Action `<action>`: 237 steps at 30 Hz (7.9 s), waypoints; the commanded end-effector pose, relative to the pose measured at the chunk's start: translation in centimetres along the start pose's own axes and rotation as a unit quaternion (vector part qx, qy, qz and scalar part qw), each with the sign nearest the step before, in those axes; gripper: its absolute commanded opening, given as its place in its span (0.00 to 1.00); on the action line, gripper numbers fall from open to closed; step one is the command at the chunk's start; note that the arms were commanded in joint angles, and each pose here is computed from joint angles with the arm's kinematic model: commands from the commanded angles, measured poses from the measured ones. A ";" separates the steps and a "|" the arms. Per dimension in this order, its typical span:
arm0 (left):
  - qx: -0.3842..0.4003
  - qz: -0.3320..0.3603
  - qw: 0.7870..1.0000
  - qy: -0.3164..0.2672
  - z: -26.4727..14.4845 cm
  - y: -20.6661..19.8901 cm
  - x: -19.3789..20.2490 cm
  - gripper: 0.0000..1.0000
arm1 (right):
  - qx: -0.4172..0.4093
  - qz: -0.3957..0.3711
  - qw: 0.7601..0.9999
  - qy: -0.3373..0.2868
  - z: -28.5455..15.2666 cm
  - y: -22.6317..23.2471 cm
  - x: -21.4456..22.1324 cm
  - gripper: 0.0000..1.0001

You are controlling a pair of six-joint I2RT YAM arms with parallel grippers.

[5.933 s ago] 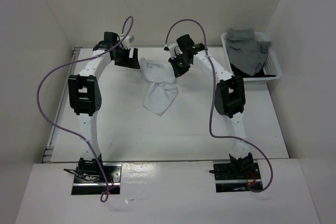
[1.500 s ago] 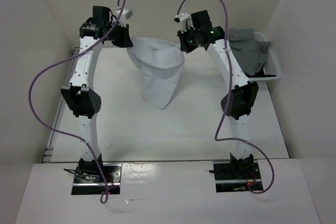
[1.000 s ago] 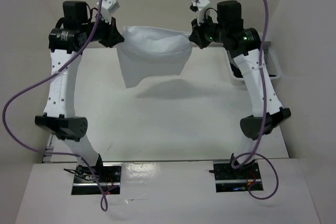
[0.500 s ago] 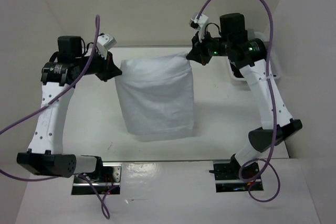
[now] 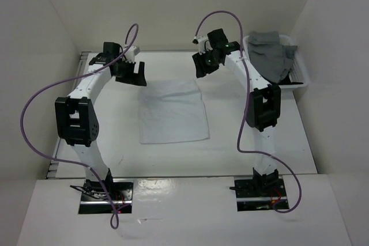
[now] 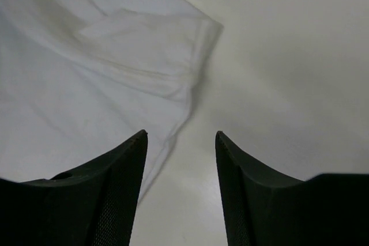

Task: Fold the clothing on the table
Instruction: Flatten the skirt out

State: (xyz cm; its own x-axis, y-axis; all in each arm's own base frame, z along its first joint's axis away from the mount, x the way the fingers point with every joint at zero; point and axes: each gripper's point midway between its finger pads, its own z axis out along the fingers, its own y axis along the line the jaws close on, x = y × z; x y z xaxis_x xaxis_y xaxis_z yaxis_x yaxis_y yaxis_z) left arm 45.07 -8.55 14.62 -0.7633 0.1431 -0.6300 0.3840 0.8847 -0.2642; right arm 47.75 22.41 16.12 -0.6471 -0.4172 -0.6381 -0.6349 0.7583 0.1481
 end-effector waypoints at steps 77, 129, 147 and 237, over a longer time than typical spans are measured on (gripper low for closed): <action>-0.154 -0.041 0.985 0.069 11.1 2.2 3.5 1.00 | 0.282 0.046 0.958 0.016 10.0 -11.3 -0.5 0.64; -0.001 0.048 0.963 0.265 6.3 -9.7 17.4 1.00 | 0.268 0.023 0.963 0.004 5.3 -9.0 -2.5 0.70; 0.006 0.074 0.966 0.248 4.2 -9.8 18.1 1.00 | 0.019 -0.045 0.999 0.013 11.4 3.4 -2.7 0.63; 0.048 0.072 0.956 0.280 5.7 -10.5 19.4 0.97 | 0.060 -0.016 0.998 0.010 16.7 3.6 -1.5 0.41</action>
State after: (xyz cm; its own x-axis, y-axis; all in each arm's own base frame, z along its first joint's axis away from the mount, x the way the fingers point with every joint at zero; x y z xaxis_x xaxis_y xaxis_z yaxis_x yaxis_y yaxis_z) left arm 30.31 -17.39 2.49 -0.8396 0.4878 -0.2391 0.5375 0.8096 -0.2358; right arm 54.15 30.85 3.29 -0.6804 -0.4549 -0.5746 -0.5636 0.8259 0.0135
